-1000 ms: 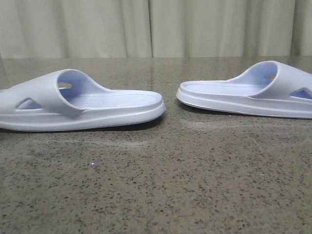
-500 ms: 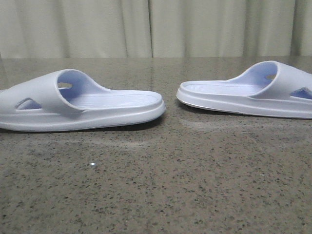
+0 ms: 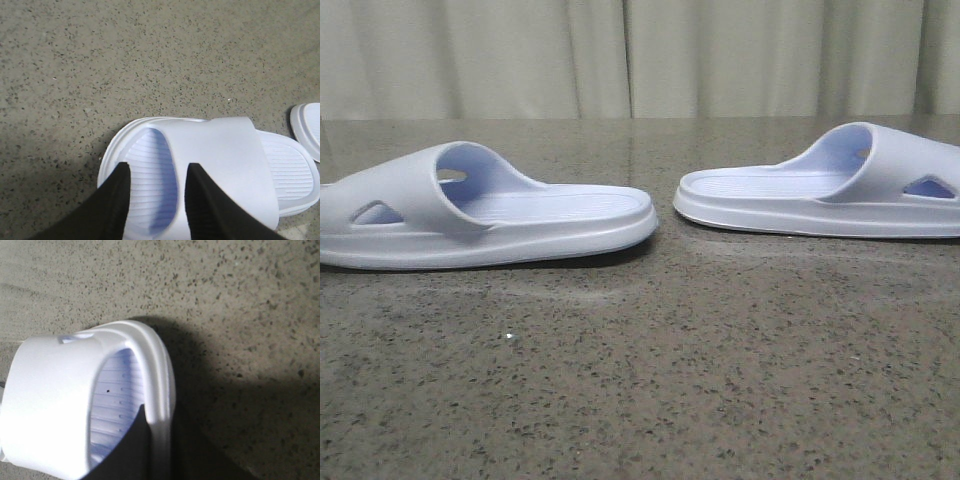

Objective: Insert blue slippers together front up

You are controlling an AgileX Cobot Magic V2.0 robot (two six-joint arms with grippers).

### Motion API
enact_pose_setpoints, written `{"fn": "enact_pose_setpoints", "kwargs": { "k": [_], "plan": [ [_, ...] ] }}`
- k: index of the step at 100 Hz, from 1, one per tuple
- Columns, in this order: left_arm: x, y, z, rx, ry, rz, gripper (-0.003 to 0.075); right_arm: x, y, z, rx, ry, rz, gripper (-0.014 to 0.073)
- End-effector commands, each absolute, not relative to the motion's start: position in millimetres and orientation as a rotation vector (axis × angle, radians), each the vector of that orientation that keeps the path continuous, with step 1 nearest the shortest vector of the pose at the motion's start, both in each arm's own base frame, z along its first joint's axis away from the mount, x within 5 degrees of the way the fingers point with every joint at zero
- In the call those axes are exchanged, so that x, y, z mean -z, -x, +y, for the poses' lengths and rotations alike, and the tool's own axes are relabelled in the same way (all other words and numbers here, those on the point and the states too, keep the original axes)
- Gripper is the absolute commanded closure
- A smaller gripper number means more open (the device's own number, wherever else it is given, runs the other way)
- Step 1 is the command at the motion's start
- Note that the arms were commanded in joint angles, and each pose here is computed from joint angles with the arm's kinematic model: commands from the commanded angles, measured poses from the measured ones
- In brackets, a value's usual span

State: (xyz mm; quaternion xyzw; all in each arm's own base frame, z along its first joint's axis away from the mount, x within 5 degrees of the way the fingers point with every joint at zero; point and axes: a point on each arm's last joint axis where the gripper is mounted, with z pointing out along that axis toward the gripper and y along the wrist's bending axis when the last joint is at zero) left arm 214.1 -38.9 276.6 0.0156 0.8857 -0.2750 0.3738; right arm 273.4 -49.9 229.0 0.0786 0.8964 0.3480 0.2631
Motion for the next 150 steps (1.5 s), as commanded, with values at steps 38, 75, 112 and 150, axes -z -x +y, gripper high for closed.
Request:
{"fn": "enact_pose_setpoints", "kwargs": {
  "k": [38,75,112,150],
  "plan": [
    [-275,-226,-7,1.038,0.07,2.237,0.0477,-258,-269,-45,-1.0,-0.158,2.313,0.0701],
    [-252,-239,0,1.122,0.042,2.274,0.0471,-259,-269,-44,-1.014,-0.155,2.311,0.0701],
    [-236,-251,-9,1.218,0.013,2.282,0.0471,-259,-269,-44,-1.012,-0.149,2.31,0.0701],
    [-228,-258,-20,1.21,0.01,2.3,0.0521,-259,-269,-44,-1.012,-0.149,2.31,0.0701]
  ]
}}
